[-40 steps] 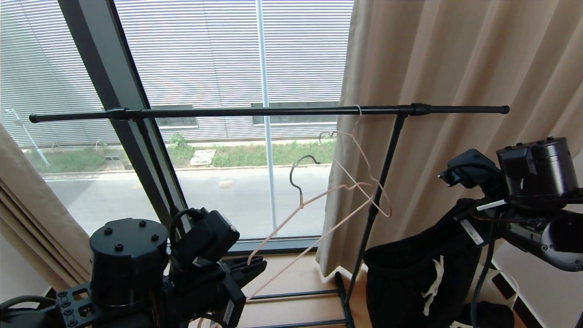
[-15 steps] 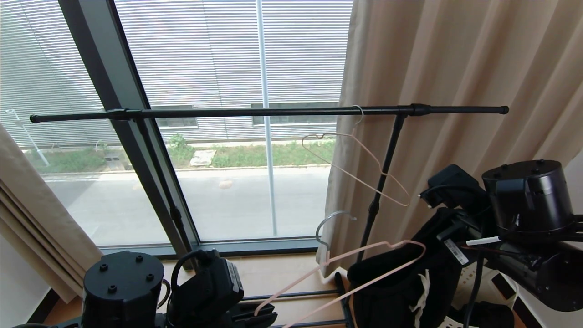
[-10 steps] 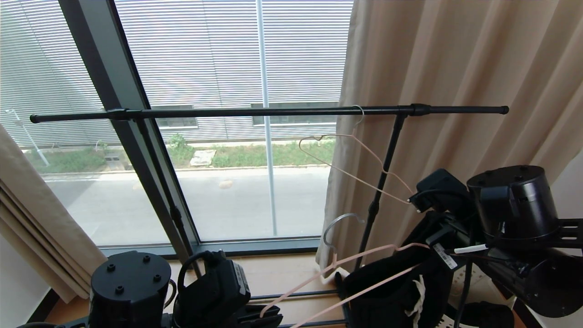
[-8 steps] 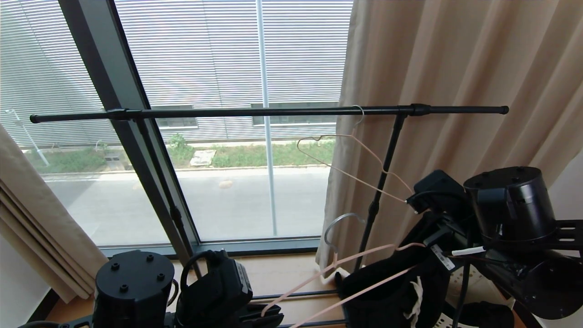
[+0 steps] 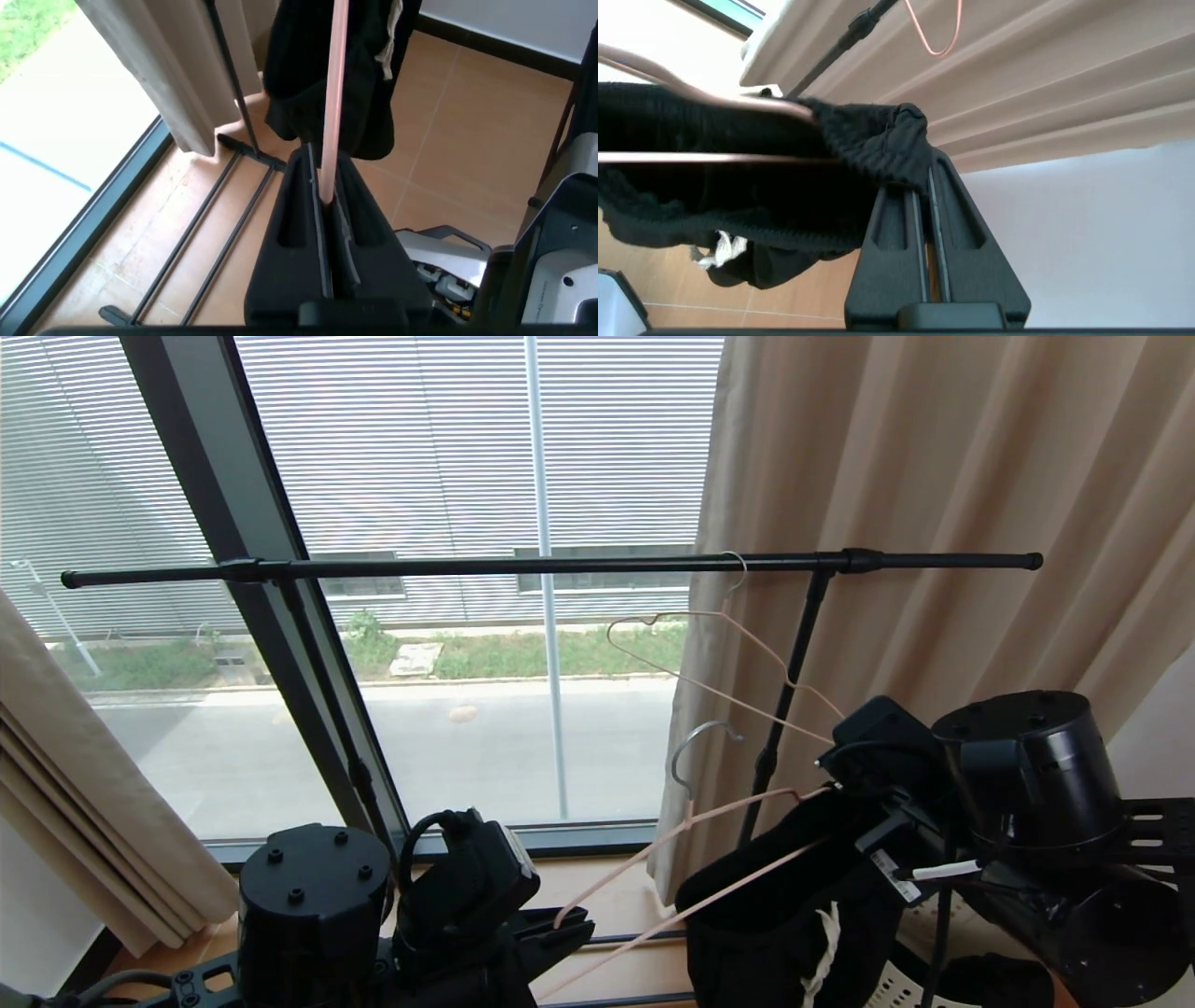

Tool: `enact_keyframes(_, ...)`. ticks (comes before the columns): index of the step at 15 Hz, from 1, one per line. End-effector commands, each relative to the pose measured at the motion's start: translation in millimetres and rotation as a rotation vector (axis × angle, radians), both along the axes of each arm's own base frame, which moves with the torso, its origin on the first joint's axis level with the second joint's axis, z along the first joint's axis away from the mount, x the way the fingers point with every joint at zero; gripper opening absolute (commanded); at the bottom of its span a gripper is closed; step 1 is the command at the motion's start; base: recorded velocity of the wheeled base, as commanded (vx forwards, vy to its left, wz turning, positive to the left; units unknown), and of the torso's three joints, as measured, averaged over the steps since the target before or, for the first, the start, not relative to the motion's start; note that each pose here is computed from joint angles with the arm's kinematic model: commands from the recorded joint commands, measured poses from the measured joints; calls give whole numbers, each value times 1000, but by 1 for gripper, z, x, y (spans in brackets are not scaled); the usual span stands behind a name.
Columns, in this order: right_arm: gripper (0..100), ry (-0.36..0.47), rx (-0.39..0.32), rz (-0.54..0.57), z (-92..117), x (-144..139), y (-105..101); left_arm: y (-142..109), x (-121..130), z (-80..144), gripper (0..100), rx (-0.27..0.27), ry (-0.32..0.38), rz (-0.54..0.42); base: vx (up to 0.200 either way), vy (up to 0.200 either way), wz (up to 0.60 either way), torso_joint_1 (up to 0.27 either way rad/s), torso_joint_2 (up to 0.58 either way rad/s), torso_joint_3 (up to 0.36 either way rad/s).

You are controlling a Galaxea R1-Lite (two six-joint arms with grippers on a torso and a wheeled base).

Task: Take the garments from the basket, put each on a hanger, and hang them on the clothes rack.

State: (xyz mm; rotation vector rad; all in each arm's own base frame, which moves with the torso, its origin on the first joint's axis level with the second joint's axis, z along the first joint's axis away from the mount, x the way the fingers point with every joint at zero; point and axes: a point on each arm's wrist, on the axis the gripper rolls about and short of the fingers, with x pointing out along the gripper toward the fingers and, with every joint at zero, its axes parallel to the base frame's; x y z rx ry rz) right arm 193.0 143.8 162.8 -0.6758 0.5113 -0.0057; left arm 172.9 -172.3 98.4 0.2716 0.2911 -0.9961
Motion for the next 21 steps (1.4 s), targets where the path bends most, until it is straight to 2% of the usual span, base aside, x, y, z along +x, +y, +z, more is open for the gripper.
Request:
enact_keyframes(1, 0, 5, -1, 11, -1, -1, 3, -4, 2, -12, 0, 22, 18, 7, 0, 0, 0, 0, 0, 0)
enact_keyframes(4, 0, 1, 23, 23, -1, -2, 9, -5, 1, -13, 0, 5, -2, -2, 0, 0, 0, 0, 0, 0)
enact_keyframes(10, 0, -37, 175, -12, 5, 9, 33, -6, -5, -14, 0, 10, -1, -24, 0, 0, 0, 0, 0, 0)
enact_keyframes(17, 0, -65, 236, 16, 15, 2, 41, -5, -6, -15, 0, 15, 4, -24, 0, 0, 0, 0, 0, 0)
enact_keyframes(21, 0, -100, 283, 58, 31, -11, 41, -6, -7, -16, 0, 19, 7, -27, 0, 0, 0, 0, 0, 0)
